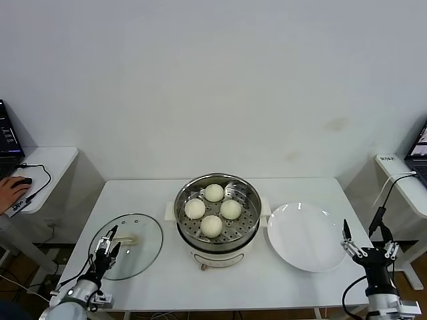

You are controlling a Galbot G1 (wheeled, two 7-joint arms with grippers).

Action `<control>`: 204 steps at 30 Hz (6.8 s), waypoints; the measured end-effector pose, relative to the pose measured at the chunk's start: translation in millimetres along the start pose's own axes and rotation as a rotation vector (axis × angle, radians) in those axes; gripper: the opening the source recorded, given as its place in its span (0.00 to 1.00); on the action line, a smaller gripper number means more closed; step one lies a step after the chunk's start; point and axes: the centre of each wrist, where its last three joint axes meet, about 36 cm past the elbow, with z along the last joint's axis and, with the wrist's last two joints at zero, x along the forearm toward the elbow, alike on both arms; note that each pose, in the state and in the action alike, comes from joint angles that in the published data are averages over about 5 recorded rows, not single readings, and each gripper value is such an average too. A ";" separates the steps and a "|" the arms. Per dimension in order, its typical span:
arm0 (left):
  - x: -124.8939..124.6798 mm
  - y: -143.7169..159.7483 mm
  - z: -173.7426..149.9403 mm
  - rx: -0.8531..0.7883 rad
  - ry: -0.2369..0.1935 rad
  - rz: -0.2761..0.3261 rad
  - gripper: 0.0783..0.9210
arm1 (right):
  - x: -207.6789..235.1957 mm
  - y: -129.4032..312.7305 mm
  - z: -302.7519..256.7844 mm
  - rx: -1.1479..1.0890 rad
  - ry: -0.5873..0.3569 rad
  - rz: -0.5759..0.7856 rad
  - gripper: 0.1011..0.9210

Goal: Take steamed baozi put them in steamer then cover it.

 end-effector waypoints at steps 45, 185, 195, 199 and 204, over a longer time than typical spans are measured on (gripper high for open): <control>-61.5 -23.8 9.4 0.134 0.035 -0.001 0.29 | 13.5 7.4 8.4 -0.001 0.032 -0.013 0.88; 12.3 194.5 -259.3 0.340 -0.166 -0.257 0.88 | 20.8 39.9 63.3 0.254 0.177 -0.134 0.88; 62.8 155.4 -192.1 0.903 -0.167 -0.263 0.88 | 22.7 38.3 59.2 0.242 0.176 -0.175 0.88; 86.3 136.6 -171.7 1.136 -0.123 -0.253 0.88 | 25.5 39.0 55.2 0.227 0.186 -0.204 0.88; 111.8 111.8 -155.5 1.359 -0.057 -0.250 0.88 | 34.9 43.8 49.0 0.192 0.200 -0.247 0.88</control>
